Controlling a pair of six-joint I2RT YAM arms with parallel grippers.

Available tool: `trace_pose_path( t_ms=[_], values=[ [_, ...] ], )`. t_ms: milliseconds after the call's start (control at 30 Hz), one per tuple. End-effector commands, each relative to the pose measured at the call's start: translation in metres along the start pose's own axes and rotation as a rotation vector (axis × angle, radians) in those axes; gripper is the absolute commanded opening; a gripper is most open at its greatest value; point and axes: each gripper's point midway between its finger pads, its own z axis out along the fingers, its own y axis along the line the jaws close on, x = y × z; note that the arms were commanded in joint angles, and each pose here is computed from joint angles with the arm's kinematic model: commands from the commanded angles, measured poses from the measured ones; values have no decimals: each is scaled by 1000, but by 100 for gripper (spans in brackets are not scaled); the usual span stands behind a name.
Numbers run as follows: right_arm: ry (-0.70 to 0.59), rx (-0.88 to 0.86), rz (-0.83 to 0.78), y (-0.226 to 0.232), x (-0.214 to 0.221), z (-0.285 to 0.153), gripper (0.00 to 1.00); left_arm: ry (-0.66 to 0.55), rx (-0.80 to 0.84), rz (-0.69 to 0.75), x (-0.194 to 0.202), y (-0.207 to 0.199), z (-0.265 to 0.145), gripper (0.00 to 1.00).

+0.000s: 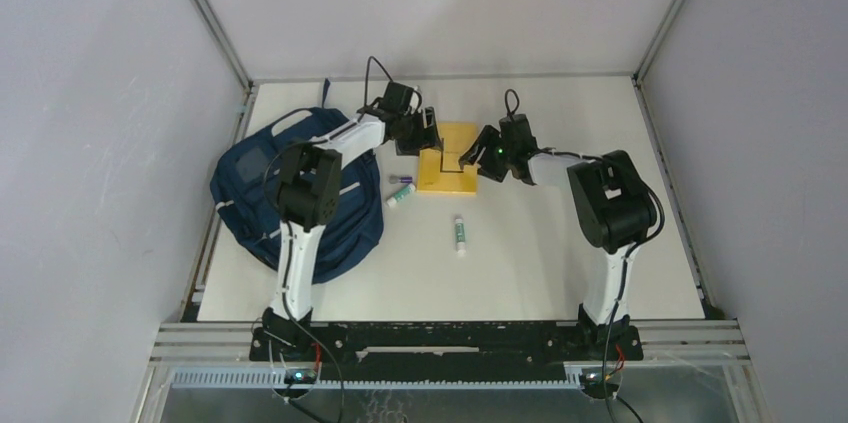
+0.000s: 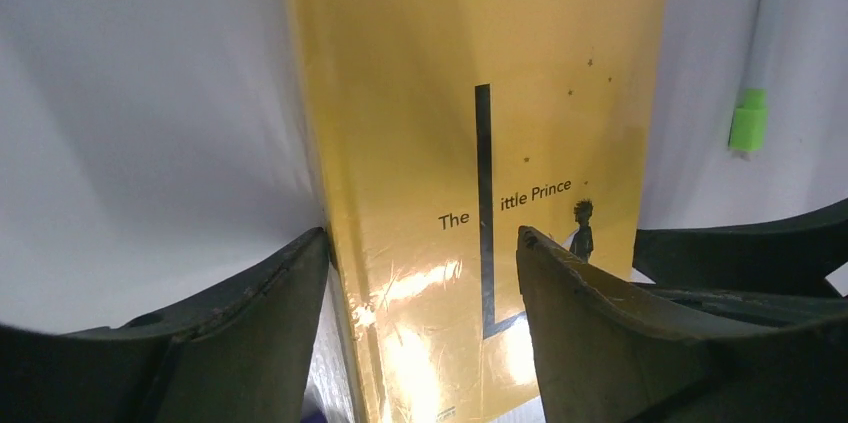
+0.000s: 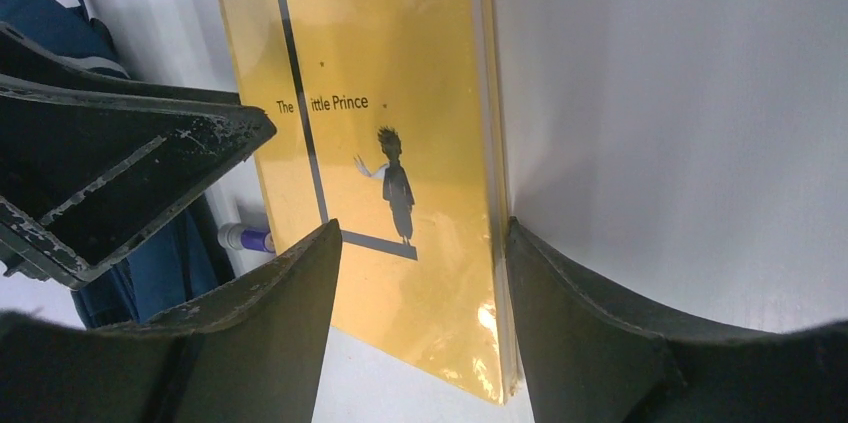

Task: Pack the student bag
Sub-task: Move the book to the center of the board, then pick up the book from the center of the board.

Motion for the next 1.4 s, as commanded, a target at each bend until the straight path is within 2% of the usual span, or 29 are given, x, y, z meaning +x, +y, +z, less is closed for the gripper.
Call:
trace_pose_path(
  t_ms=[0, 433, 600, 900, 1167, 1367],
  values=[
    [16, 26, -7, -7, -3, 11, 70, 62, 143, -2, 4, -26, 8, 73],
    [46, 33, 25, -13, 3, 19, 71, 0, 489, -49, -13, -97, -49, 71],
    [44, 35, 24, -13, 1, 16, 71, -64, 645, -98, -21, -126, -81, 71],
    [44, 25, 26, -10, -1, 13, 71, -81, 772, -92, -21, -150, -107, 70],
    [56, 16, 34, -10, 1, 15, 71, -33, 735, -95, -1, -145, -88, 69],
    [59, 2, 45, -8, -1, 14, 71, 16, 769, -82, 14, -156, -86, 66]
  ],
)
